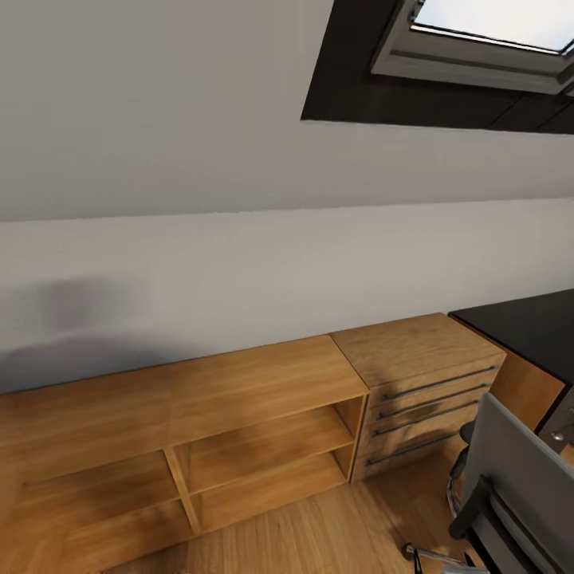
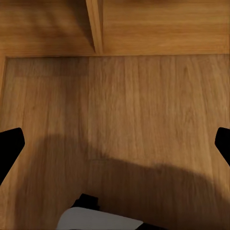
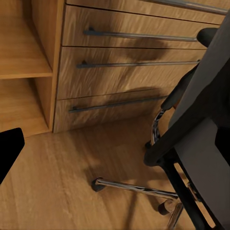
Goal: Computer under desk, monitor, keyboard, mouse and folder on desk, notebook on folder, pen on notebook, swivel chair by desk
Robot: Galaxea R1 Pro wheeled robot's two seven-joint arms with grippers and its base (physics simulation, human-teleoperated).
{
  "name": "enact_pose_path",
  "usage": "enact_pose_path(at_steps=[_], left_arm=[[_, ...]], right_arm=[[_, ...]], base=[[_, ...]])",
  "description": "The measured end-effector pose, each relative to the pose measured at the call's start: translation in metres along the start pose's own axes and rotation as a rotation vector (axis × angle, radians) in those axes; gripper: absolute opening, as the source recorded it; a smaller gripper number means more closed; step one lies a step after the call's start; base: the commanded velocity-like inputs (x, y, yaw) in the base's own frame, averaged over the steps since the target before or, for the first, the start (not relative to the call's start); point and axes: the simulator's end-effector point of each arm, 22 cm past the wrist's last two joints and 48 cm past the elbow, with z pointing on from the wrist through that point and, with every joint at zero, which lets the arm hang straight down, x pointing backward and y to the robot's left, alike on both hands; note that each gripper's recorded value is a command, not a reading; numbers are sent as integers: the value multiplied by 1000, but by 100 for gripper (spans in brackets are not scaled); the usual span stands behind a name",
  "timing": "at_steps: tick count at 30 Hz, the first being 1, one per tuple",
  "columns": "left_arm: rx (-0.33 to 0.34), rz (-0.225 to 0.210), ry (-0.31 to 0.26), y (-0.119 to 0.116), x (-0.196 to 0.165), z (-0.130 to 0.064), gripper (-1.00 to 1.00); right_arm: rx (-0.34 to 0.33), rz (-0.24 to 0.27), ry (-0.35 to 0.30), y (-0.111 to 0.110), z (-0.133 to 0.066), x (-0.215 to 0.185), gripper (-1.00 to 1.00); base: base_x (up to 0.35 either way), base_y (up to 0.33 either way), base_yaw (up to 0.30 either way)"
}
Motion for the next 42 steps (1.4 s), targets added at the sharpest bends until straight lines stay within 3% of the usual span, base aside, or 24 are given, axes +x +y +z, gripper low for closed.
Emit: enact_pose_path(at_steps=[14, 31, 42], left_arm=[[-3, 3, 16, 1, 7, 0, 100], [-2, 6, 15, 1, 6, 0, 100], [-2, 5, 16, 1, 7, 0, 100]], right_arm=[[-5, -5, 13, 1, -1, 6, 100], [-5, -6, 13, 0, -1, 6, 100], [-6, -6, 12, 1, -1, 6, 100]], base=[[0, 7, -142], [0, 271, -265], [0, 36, -267]])
